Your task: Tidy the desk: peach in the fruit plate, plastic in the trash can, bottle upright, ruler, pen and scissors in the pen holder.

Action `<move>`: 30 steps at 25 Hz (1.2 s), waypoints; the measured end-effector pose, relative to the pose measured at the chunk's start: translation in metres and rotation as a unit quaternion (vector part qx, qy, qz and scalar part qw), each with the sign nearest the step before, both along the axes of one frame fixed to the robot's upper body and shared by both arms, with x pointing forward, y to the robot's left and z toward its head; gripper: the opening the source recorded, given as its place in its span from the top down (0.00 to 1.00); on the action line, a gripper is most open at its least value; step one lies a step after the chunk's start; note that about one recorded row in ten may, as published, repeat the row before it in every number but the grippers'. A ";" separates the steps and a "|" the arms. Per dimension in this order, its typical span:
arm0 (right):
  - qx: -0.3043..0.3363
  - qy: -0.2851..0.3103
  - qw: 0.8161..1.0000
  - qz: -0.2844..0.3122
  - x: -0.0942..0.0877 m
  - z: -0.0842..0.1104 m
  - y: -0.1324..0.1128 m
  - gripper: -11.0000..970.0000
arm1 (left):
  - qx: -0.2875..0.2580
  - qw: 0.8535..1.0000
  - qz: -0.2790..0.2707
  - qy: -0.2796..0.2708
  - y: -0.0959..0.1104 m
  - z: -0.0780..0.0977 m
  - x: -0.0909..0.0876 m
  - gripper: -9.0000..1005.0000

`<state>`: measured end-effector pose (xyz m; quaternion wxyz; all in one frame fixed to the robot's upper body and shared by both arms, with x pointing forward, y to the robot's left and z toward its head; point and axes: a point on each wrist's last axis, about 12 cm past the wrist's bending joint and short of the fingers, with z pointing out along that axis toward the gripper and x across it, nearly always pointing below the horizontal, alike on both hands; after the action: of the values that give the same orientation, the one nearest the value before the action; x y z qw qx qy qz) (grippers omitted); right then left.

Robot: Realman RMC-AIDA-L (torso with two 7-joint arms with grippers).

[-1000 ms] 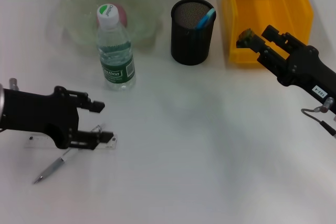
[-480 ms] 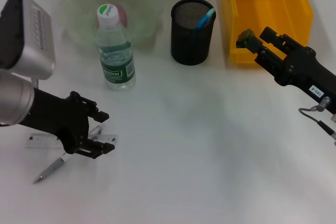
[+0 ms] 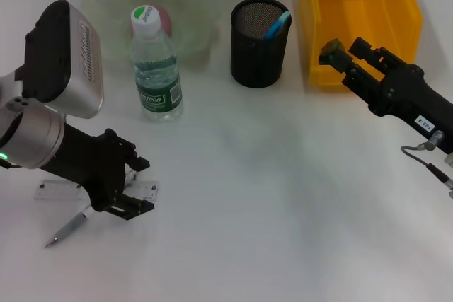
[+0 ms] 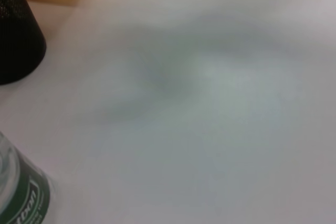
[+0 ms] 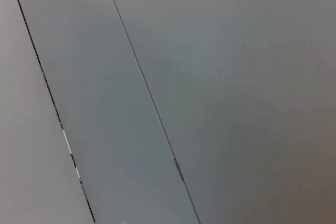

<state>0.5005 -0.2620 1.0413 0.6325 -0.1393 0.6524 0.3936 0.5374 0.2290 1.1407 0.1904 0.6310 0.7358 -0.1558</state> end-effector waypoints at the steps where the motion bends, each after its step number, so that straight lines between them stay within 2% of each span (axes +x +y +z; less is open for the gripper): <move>1: 0.000 0.001 1.000 0.000 0.000 0.000 0.000 0.43 | 0.000 1.000 -0.001 -0.002 0.000 0.000 0.000 0.31; 15: -0.003 0.004 1.000 0.002 0.008 0.001 0.005 0.43 | 0.032 0.999 -0.019 -0.021 -0.014 -0.008 0.004 0.31; 22: -0.003 0.005 1.000 0.002 0.009 0.001 0.006 0.43 | 0.060 0.998 -0.023 -0.009 -0.018 -0.017 0.005 0.31; 30: -0.002 0.003 1.000 0.005 0.011 0.003 0.007 0.43 | 0.070 0.997 -0.019 -0.018 -0.019 -0.017 0.008 0.31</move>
<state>0.5119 -0.2545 1.0441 0.6284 -0.1427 0.6542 0.3960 0.5453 0.2104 1.1238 0.1557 0.6593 0.7292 -0.0964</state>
